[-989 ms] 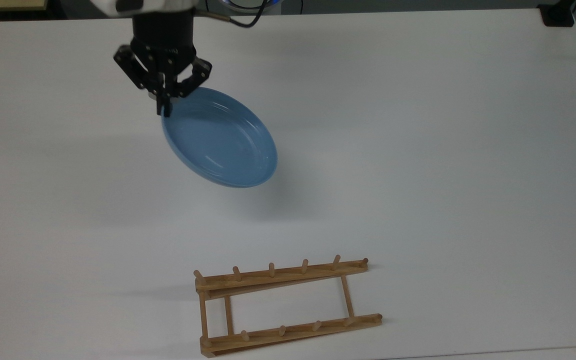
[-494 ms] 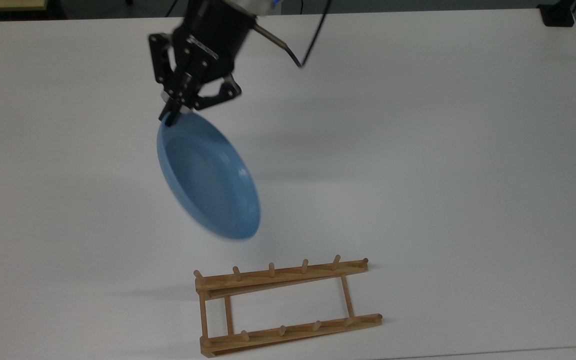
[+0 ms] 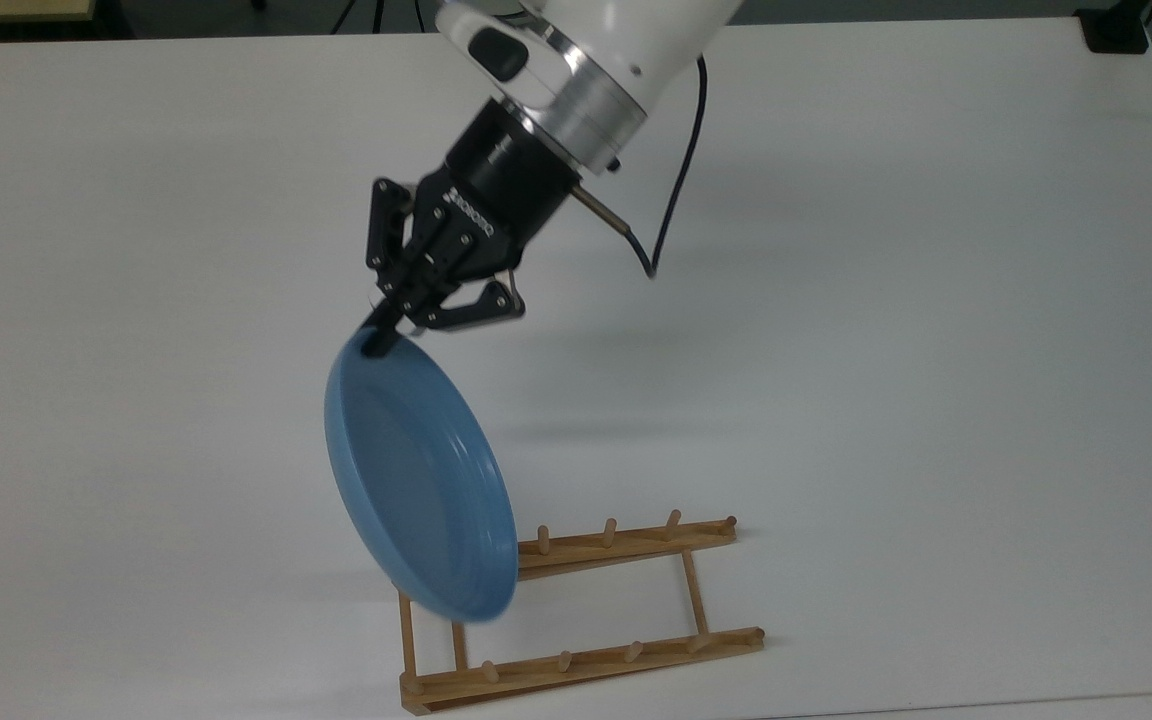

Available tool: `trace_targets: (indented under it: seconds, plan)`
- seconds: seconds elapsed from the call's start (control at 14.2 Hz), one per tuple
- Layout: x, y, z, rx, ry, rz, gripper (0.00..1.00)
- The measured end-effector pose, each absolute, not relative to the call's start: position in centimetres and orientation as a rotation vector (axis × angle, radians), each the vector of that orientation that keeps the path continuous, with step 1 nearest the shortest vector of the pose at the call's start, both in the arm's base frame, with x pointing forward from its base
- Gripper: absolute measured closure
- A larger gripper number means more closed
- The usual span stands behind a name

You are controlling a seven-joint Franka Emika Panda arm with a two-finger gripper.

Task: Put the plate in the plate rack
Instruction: 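Carry the plate upright over the rack and lower it between pegs, then settle the plate into the rack slot and open the gripper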

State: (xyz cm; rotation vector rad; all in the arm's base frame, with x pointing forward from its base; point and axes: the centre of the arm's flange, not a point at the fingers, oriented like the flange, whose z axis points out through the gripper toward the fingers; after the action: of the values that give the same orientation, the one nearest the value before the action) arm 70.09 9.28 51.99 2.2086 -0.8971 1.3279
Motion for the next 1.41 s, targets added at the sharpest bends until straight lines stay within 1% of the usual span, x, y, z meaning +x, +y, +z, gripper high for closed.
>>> trace_targets:
  seconds: [0.14,0.42,0.78,1.2,1.41]
  plan:
    - [71.3,10.5,51.2,2.159,-0.951,1.424,0.95]
    - [73.2,13.4,47.8,2.078,-0.952,1.589,0.95]
    - [73.9,15.3,43.8,2.071,-0.880,1.592,0.95]
    - [73.9,16.4,41.3,2.003,-0.833,1.607,0.95]
    - [73.9,16.4,40.9,2.002,-0.837,1.607,0.95]
